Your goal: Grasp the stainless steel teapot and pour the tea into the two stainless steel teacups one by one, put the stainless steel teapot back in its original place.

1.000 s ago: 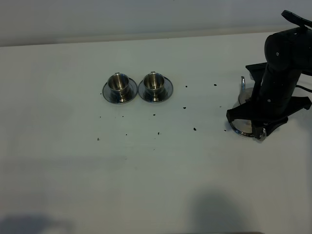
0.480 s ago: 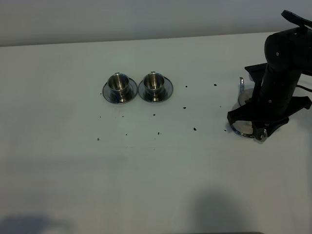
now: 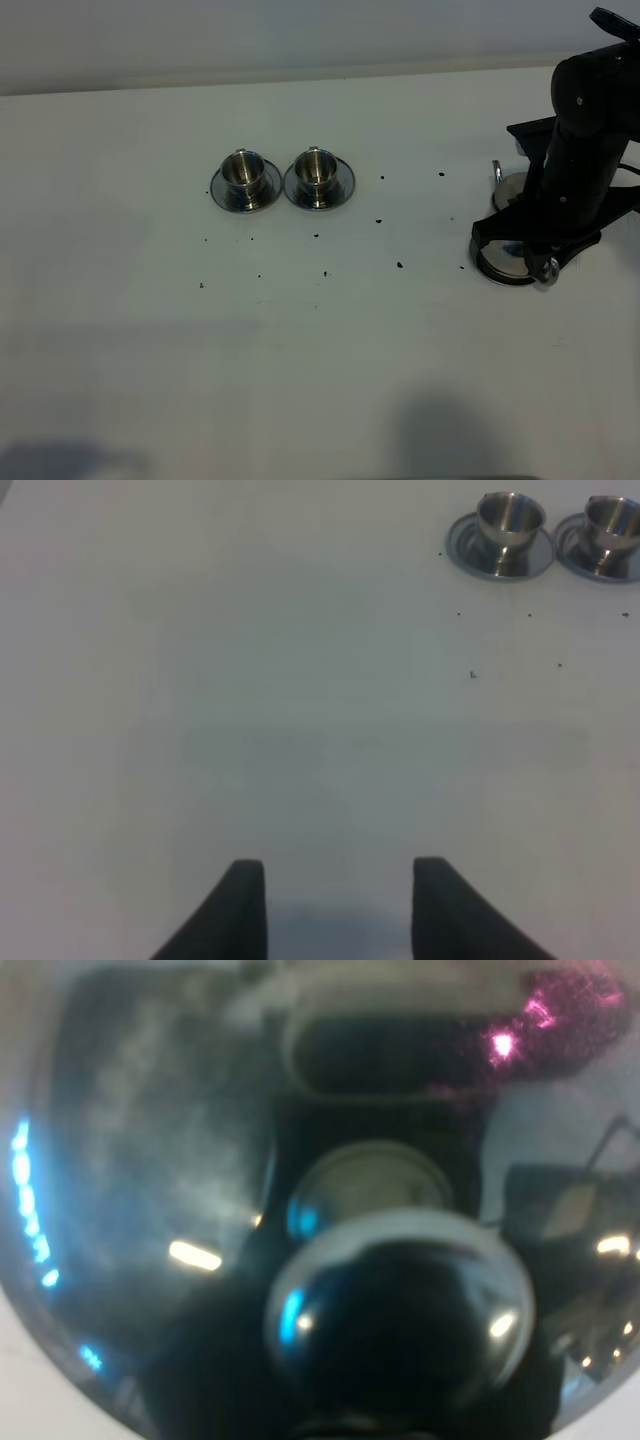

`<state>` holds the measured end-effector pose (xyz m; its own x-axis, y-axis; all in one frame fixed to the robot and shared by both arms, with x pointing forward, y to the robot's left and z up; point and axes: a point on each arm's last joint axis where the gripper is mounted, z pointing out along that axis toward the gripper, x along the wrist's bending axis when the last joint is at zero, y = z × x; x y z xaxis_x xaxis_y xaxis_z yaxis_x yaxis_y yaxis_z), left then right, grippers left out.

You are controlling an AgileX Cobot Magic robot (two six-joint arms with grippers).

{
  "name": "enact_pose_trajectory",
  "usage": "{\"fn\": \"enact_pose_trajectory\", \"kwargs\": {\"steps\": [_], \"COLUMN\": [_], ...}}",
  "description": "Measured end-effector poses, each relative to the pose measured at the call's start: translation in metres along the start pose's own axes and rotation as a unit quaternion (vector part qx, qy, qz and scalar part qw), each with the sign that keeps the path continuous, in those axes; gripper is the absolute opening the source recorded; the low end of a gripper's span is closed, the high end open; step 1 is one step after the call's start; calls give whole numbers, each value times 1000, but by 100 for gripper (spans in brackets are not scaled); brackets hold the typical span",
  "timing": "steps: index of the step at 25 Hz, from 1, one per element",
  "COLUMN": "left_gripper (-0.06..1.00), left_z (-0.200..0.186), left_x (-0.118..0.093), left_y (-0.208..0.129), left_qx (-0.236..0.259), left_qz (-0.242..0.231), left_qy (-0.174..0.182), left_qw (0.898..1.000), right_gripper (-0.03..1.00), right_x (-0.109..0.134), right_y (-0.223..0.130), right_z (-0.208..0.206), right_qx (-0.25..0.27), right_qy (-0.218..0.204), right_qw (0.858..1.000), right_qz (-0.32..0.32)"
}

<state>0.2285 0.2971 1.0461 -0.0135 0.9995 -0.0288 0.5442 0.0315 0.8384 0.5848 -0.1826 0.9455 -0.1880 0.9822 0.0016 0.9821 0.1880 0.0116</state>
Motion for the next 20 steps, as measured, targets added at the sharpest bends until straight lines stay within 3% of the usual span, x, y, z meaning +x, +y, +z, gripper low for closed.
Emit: {"fn": "enact_pose_trajectory", "kwargs": {"steps": [11, 20], "left_gripper": [38, 38], "left_z": [0, 0], "left_x": [0, 0], "left_y": [0, 0], "left_qx": [0, 0], "left_qz": [0, 0], "left_qy": [0, 0], "left_qw": [1000, 1000], "right_gripper": [18, 18], "right_x": [2, 24], "right_y": [-2, 4], "right_z": [-12, -33], "right_qx": [-17, -78], "right_qy": [2, 10], "right_qw": [1000, 994], "right_qz": [-8, -77]}}
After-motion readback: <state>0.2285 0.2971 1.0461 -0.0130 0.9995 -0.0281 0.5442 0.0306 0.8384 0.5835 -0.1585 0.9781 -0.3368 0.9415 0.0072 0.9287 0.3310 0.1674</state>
